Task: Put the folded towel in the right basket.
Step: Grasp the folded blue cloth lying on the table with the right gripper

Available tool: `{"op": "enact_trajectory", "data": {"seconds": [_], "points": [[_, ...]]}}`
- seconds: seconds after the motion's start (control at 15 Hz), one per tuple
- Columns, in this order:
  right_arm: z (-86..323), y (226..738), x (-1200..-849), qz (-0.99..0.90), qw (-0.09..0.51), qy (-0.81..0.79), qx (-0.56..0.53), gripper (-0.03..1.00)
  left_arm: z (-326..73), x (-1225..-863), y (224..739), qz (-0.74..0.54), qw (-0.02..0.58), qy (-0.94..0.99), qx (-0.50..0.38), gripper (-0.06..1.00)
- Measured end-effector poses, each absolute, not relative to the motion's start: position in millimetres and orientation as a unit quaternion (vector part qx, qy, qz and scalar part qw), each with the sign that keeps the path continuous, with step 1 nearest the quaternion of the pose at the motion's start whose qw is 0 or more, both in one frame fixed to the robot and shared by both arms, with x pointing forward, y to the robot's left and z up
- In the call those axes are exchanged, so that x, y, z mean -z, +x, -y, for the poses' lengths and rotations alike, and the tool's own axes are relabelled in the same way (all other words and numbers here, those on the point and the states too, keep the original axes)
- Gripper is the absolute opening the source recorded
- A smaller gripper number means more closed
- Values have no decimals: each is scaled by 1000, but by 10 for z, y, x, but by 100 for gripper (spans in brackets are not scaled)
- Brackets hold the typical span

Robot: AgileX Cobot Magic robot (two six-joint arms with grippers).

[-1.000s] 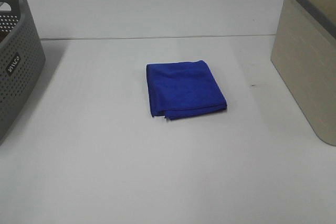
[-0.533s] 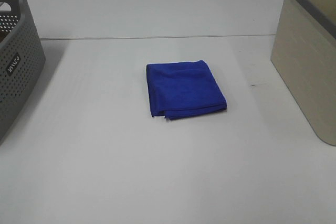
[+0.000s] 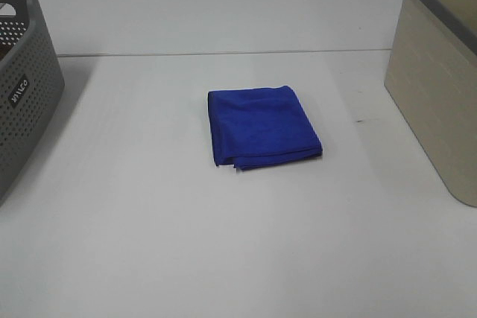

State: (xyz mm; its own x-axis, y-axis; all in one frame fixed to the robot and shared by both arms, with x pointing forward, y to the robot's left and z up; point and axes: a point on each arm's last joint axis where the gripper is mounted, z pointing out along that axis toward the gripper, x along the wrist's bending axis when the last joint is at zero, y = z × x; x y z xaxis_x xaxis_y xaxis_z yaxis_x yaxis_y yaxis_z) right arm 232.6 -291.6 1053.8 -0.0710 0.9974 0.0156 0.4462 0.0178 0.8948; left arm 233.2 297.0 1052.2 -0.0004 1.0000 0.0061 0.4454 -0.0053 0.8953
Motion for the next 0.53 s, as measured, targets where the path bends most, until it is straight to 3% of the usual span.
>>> {"op": "enact_trajectory", "data": {"seconds": [0.27, 0.33, 0.4, 0.53], "points": [[2909, 2350, -10788, -635, 350, 575, -379, 99, -2972, -10522, 2332, -600, 370, 602, -375, 99], [2906, 2474, -10953, -642, 322, 593, -362, 99, -2972, -10522, 2332, -600, 369, 602, -375, 99], [2896, 2903, -11279, -660, 247, 637, -313, 98, -2974, -10522, 2332, -600, 369, 602, -376, 99], [2888, 3411, -11513, -670, 205, 654, -284, 98, -2974, -10522, 2332, -600, 369, 602, -376, 99]]}}
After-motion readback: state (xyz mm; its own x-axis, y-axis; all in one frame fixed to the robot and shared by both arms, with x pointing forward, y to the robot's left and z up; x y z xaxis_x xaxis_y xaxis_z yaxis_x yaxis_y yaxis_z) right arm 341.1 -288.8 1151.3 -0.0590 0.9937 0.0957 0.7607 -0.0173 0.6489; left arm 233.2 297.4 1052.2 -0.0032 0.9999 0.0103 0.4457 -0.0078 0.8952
